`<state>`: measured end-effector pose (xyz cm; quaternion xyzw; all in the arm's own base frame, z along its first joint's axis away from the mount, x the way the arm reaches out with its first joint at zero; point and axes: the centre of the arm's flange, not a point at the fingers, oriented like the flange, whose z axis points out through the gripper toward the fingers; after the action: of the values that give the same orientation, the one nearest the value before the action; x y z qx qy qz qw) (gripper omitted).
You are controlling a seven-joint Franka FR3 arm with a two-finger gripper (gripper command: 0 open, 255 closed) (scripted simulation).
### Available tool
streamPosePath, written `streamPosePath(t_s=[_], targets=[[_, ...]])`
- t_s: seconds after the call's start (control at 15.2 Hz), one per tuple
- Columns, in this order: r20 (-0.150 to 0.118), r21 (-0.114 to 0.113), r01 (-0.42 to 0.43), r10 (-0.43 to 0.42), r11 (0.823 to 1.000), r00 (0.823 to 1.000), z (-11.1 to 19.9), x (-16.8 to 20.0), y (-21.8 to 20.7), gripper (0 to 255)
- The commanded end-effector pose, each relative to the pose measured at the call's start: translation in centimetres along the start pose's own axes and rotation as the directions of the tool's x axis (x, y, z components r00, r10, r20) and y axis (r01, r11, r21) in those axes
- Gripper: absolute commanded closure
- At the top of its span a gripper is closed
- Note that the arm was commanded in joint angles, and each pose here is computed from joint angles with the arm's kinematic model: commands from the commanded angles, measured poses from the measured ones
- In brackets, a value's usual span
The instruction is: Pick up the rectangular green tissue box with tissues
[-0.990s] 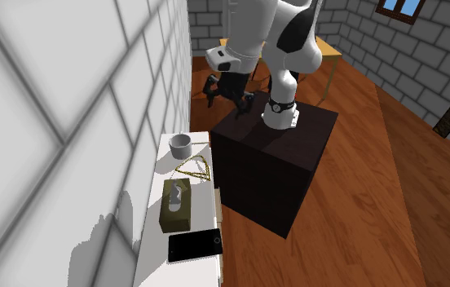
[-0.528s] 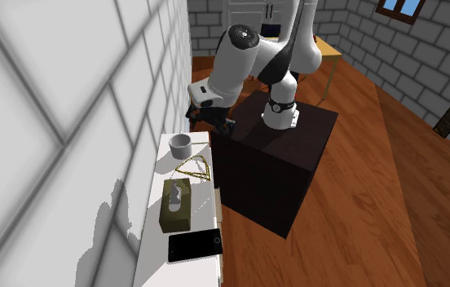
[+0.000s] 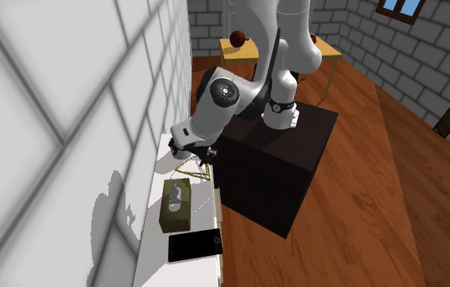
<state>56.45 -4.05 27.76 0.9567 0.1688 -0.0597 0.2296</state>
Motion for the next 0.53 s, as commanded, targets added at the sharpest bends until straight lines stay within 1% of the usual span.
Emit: streamPosePath(t_s=[0.0,0.33,0.46], targets=[[0.017,-0.025,0.023,-0.022,0.999,1.000,2.2,1.6,0.4,0],[0.059,-0.082,0.077,-0.072,0.994,0.996,7.8,5.6,1.0,0],[0.061,-0.083,0.078,-0.073,0.993,0.995,8.4,5.8,0.8,0]])
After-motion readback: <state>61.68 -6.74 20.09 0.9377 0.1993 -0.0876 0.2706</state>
